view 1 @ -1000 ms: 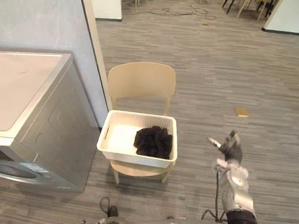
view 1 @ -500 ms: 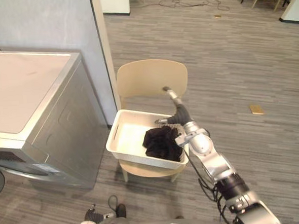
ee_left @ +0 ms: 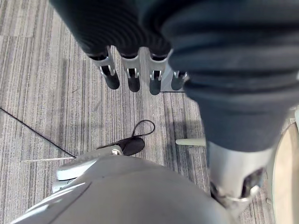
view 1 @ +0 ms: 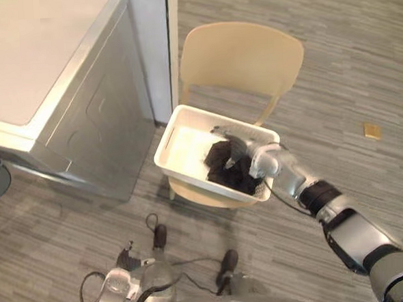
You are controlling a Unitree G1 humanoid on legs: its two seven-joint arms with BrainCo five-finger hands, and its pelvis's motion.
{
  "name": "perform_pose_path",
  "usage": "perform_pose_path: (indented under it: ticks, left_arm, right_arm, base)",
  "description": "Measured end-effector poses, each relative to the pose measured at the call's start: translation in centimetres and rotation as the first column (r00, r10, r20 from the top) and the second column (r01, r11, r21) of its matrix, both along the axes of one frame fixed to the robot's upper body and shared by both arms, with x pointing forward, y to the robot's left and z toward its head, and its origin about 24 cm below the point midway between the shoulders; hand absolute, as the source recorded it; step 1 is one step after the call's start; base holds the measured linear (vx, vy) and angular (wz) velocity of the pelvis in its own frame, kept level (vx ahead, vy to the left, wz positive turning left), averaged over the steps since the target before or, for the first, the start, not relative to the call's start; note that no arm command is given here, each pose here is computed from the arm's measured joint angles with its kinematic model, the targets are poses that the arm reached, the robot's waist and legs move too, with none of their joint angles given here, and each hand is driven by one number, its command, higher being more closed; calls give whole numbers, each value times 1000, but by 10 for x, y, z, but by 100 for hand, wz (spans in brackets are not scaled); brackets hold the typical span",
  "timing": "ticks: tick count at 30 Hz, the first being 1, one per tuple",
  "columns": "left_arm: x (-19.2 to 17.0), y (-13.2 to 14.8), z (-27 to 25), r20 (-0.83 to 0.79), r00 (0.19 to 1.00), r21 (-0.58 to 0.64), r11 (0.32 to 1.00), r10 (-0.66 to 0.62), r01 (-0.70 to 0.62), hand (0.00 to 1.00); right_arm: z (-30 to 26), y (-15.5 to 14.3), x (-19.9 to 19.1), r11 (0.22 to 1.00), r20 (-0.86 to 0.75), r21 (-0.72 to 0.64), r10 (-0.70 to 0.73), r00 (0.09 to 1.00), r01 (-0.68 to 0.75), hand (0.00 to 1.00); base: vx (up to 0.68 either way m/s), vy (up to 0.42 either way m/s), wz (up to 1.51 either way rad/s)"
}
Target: Pick up the laundry basket with both hands and put the clothes into the washing machine.
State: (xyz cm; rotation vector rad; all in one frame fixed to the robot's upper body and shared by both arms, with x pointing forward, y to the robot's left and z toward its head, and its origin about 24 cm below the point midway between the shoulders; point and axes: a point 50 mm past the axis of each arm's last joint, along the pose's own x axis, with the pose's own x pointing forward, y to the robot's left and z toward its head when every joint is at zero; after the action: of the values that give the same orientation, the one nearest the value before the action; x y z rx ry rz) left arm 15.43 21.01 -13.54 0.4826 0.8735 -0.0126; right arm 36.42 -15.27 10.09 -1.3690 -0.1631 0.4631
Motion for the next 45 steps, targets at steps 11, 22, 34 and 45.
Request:
perform_pose_path:
  ticks: [11, 22, 34, 45]
  left_arm:
    - [24, 1, 14, 108, 992, -7, 998, 61, -60, 0]
    - [37, 0, 24, 181, 980, -16, 997, 80, -78, 0]
    - [43, 1, 30, 232, 960, -31, 988, 154, -151, 0]
    - [52, 2, 34, 263, 939, -31, 974, 223, -223, 0]
  right_arm:
    - [13, -25, 12, 990, 65, -5, -141, 988, 142, 0]
    - [29, -45, 20, 966, 121, 43, -260, 958, 256, 0]
    - [39, -78, 25, 897, 142, 138, -437, 888, 420, 0]
    - [45, -96, 28, 816, 111, 260, -557, 823, 517, 0]
  base:
    - [-77, -11, -1]
    - [-11, -38, 0]
    - [3, -42, 1]
    - [10, -47, -1]
